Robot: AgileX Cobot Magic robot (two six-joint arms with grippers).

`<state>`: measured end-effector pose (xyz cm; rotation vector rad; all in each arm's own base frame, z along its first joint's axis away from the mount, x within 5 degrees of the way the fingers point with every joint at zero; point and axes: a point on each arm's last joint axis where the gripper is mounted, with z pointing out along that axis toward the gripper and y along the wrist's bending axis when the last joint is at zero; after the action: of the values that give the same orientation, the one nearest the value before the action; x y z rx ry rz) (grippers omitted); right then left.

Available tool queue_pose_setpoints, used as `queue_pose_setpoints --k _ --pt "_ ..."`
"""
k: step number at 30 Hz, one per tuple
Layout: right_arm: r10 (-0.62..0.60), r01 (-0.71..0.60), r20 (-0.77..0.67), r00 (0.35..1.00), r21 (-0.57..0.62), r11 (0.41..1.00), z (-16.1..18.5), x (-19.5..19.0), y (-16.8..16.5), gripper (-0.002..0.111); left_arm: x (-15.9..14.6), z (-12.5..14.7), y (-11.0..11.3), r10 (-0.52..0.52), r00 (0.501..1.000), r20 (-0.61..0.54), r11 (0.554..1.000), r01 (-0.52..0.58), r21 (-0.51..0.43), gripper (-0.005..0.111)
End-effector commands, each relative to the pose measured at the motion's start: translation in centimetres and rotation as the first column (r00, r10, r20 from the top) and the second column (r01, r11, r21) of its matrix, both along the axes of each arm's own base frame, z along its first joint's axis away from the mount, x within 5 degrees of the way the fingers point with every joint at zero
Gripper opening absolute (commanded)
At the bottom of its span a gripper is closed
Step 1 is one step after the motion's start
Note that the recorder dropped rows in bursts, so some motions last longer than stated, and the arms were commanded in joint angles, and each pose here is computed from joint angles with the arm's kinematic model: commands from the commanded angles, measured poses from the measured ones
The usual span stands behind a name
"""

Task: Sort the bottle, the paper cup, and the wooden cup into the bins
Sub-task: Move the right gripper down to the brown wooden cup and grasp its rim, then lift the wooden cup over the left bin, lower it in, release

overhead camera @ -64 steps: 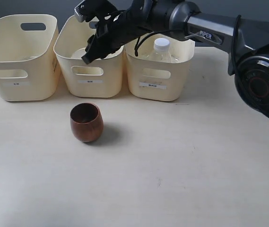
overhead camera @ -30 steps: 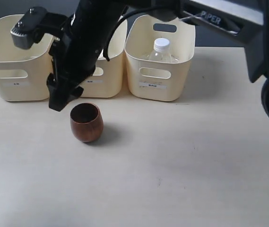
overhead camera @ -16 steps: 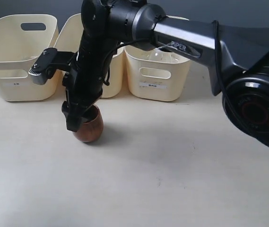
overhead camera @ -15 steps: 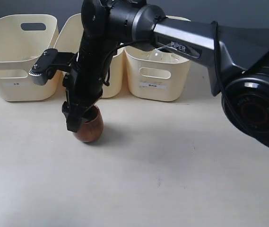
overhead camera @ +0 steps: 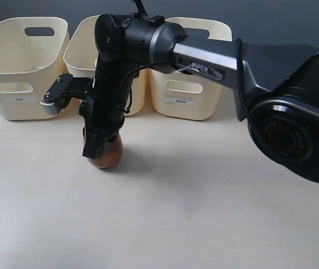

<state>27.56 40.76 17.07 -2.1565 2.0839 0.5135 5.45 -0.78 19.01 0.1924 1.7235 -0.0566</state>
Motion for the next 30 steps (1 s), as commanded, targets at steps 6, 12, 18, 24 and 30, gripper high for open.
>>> queue_pose_setpoints --k 6,12,18,24,30 --pt "0.007 -0.007 0.000 1.000 -0.007 1.000 -0.3 0.0 0.0 0.016 0.0 0.1 0.0 -0.003 1.000 0.012 1.000 0.003 -0.003 0.000" --pt "0.056 -0.056 0.018 0.998 0.003 0.998 -0.2 0.0 0.0 -0.001 0.0 0.1 0.0 -0.003 1.000 0.012 1.000 0.003 -0.003 0.000" --pt "0.073 -0.073 0.031 0.997 0.014 0.997 0.4 0.0 0.0 -0.001 0.0 0.1 0.0 -0.003 1.000 0.012 1.000 0.003 -0.003 0.000" --pt "0.090 -0.096 0.077 0.993 0.080 0.992 4.0 -0.5 -0.3 -0.001 0.0 0.1 0.0 -0.003 1.000 0.012 1.000 0.003 -0.003 0.000" --pt "0.107 -0.135 0.124 0.987 0.244 0.960 8.5 -1.4 -0.2 -0.001 0.0 0.1 0.0 -0.003 1.000 0.012 1.000 0.003 -0.003 0.000"
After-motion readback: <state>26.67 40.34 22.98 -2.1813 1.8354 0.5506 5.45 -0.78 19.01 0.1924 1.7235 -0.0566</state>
